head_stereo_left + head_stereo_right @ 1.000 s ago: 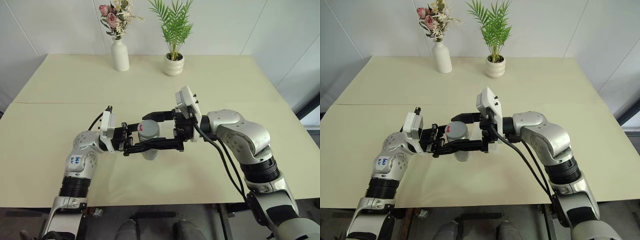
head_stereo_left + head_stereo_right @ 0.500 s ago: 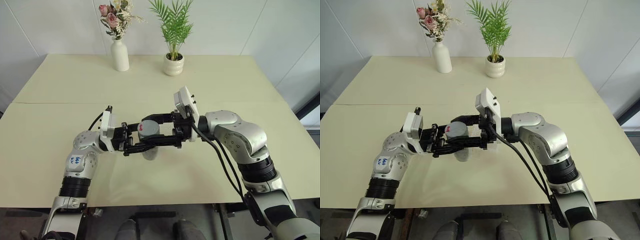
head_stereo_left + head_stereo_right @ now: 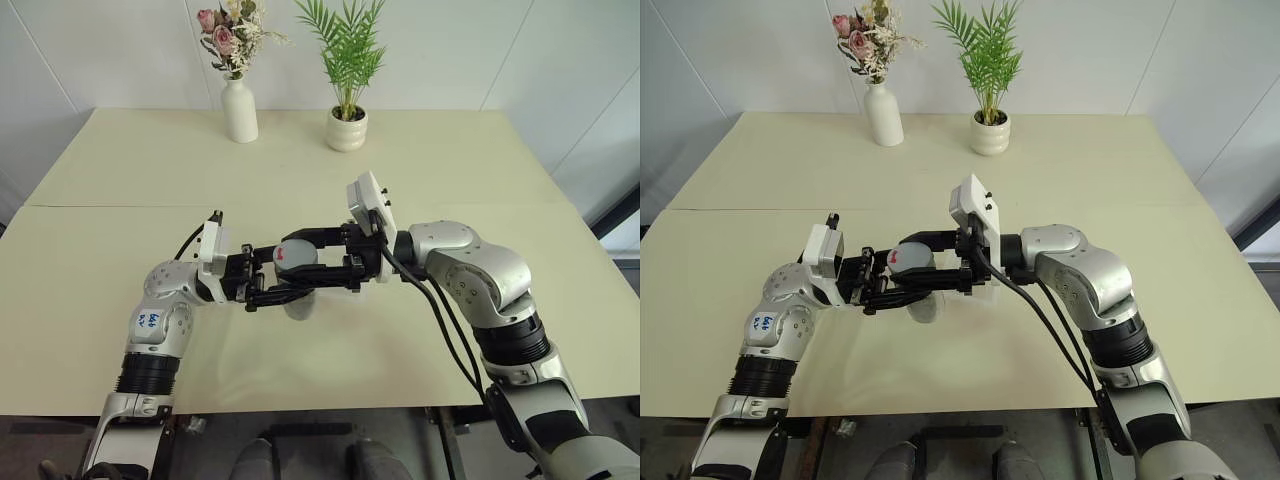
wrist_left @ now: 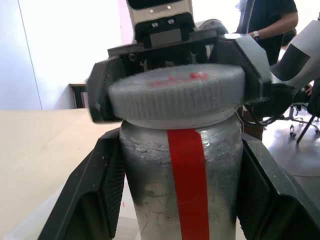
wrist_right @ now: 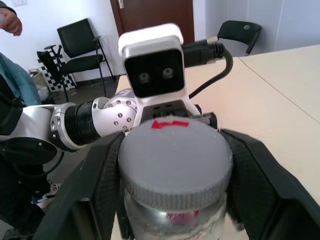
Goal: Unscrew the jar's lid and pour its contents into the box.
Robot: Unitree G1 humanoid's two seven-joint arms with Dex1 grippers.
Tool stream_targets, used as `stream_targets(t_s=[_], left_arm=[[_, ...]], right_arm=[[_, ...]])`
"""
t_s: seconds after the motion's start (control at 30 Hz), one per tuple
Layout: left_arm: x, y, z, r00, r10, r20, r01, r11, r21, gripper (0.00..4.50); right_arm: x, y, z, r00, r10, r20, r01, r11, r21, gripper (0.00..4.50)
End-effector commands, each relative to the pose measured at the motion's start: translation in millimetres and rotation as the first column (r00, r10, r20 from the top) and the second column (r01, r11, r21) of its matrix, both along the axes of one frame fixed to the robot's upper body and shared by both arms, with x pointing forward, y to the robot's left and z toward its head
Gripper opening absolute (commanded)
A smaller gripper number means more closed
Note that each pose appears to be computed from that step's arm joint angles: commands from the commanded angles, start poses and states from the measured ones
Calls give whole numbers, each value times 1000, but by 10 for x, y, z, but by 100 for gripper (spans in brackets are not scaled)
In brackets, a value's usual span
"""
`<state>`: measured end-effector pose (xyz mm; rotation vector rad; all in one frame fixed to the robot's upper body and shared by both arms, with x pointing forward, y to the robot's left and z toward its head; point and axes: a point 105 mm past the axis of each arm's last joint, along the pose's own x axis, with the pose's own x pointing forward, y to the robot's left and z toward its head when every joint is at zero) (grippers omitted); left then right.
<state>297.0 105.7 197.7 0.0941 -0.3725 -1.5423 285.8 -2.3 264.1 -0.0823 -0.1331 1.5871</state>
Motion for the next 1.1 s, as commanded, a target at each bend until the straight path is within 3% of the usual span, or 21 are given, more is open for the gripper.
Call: stream_targets(t_s=[0.03, 0.2, 0.4, 0.63, 0.8, 0.93, 1.1], left_arm=[[-61, -5, 16, 999, -17, 32, 16, 1000, 20, 251], [-72, 0, 5, 999, -20, 26, 19, 999, 25, 251], [-56, 43, 22, 999, 16, 32, -17, 1000, 18, 251], [-5, 135, 112, 996, 76, 55, -75, 997, -11, 251], [28, 155, 145, 994, 87, 64, -86, 996, -13, 251], [44, 146, 154, 994, 84, 65, -83, 996, -16, 251], [74, 98, 193, 994, 76, 73, -74, 997, -38, 251]], right_arm=[[-59, -81, 344, 998, 20, 62, -27, 993, 117, 291], [-30, -142, 353, 997, 4, 79, -12, 995, 104, 291], [267, -610, 345, 964, -240, 118, 228, 968, 102, 291], [423, -1611, 93, 785, -614, 88, 607, 789, 92, 291], [430, -2073, -382, 627, -778, 38, 778, 628, 25, 291], [456, -2237, -593, 527, -849, -40, 849, 526, 44, 291], [541, -2342, -1075, 399, -912, -96, 916, 400, 1, 291]])
